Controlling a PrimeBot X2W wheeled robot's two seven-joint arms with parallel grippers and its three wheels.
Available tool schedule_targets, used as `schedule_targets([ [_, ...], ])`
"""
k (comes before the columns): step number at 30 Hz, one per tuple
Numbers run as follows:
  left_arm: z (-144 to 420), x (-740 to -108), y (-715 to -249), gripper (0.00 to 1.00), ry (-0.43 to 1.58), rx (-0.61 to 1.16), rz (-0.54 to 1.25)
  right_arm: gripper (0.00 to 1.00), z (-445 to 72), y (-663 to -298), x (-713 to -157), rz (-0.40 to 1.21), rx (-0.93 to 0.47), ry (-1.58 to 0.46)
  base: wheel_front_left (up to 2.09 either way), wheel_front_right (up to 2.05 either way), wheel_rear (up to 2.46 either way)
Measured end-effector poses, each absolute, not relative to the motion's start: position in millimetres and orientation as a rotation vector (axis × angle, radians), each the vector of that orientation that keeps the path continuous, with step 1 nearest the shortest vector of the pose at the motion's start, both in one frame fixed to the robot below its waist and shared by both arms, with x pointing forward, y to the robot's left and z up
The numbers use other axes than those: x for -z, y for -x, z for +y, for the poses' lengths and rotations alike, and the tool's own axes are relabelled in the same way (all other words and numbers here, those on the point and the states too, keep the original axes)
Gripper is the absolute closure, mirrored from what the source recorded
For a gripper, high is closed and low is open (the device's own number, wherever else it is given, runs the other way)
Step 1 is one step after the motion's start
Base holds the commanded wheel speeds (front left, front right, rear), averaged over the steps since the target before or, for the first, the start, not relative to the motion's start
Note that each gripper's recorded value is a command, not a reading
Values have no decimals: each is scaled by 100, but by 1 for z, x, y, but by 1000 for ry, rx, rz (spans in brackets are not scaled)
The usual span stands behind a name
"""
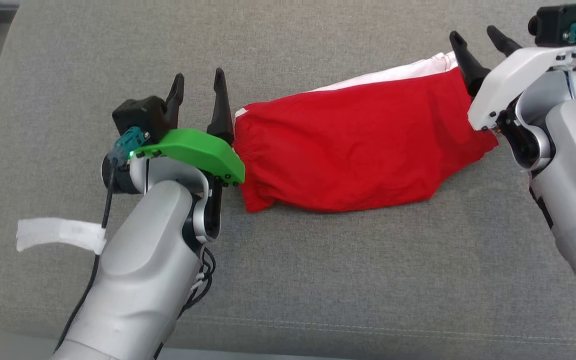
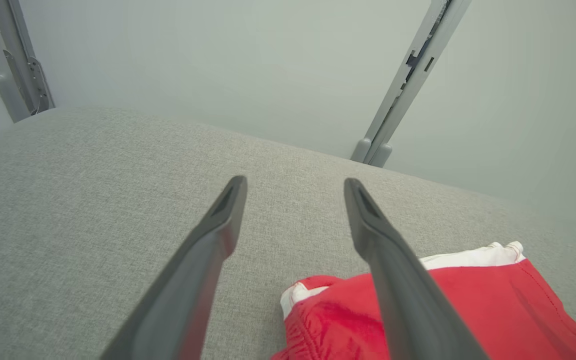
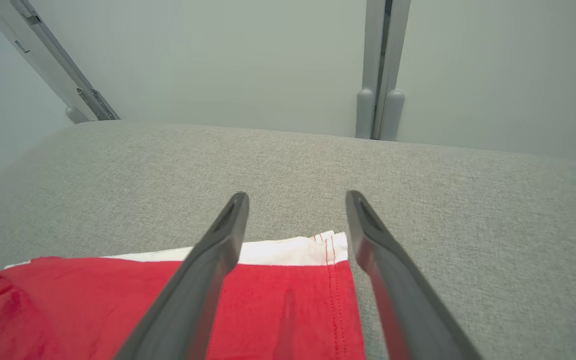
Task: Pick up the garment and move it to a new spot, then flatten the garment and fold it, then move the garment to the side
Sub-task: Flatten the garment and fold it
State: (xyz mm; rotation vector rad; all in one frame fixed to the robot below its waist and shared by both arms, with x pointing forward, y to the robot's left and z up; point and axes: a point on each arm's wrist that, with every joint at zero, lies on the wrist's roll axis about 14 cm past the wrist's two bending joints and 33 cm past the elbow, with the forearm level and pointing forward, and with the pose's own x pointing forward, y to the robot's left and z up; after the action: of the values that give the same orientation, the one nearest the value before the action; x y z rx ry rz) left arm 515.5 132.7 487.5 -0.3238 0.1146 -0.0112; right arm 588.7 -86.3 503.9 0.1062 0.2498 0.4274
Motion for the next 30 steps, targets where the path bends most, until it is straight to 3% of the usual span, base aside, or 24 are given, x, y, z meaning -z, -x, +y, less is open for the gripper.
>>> schedule_targets([
  [12, 163, -514, -444, 0, 252, -47, -12, 0, -113, -542, -501, 226, -318, -194, 0, 0, 0],
  [19, 157, -525, -400, 0, 238, 23, -55, 0, -126, -519, -494, 264, -261, -233, 0, 0, 0],
  [30, 157, -520, -357, 0, 264, 42, -49, 0, -134, -514, -467, 336, -199, -264, 0, 0, 0],
])
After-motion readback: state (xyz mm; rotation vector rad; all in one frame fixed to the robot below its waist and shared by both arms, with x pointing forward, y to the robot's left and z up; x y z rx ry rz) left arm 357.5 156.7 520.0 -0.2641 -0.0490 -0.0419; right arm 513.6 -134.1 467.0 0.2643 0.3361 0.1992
